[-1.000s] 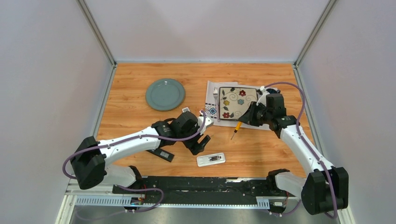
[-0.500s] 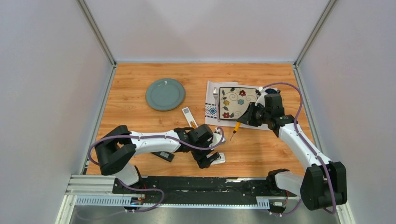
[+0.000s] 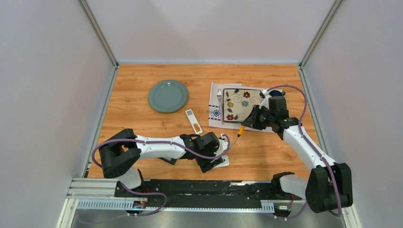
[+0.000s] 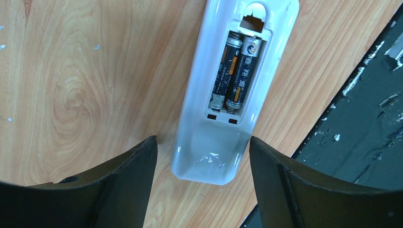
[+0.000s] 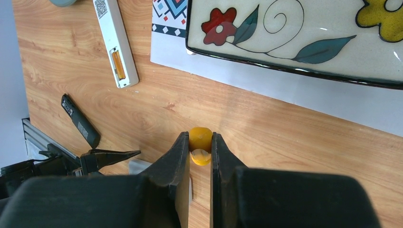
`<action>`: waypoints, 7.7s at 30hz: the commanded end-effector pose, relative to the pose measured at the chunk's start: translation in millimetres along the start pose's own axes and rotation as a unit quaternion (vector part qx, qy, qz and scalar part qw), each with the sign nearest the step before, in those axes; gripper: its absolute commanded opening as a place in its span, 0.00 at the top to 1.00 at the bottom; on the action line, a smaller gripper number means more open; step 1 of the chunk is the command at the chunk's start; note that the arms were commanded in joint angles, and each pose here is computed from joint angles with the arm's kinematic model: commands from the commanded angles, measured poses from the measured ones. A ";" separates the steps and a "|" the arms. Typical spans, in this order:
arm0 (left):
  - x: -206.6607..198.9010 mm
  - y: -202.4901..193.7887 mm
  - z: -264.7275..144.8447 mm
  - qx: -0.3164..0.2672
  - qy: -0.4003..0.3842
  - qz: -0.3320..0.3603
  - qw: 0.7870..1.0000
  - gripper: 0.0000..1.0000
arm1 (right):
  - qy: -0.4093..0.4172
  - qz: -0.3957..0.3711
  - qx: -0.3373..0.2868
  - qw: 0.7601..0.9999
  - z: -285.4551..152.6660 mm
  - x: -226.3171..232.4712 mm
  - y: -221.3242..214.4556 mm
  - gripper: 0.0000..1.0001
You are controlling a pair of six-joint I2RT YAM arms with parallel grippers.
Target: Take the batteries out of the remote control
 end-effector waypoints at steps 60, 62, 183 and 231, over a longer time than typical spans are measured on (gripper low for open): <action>13.3 6.2 17.1 -0.002 0.084 -0.038 0.996 0.22 | 0.062 -0.010 -0.032 0.998 -11.4 16.9 4.8 1.00; 13.8 8.4 19.0 -0.003 0.084 -0.034 0.996 0.23 | 0.062 -0.010 -0.032 0.997 -12.2 17.0 4.9 1.00; 10.6 -2.3 34.7 -0.035 0.011 -0.026 0.999 0.53 | 0.025 -0.087 -0.044 0.995 5.8 32.3 -19.3 1.00; 9.8 -3.3 38.8 -0.027 0.006 -0.029 0.999 0.62 | 0.011 -0.075 -0.026 0.997 2.1 20.8 -39.7 1.00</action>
Point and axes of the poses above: each gripper's point midway between its finger pads, its own z axis out along the fingers, its own x axis along the line the jaws close on, y = z × x, the point moved 8 cm from there along -z, back along the fingers, and after that the axes turned 3 degrees about z, right-handed, at the moved point
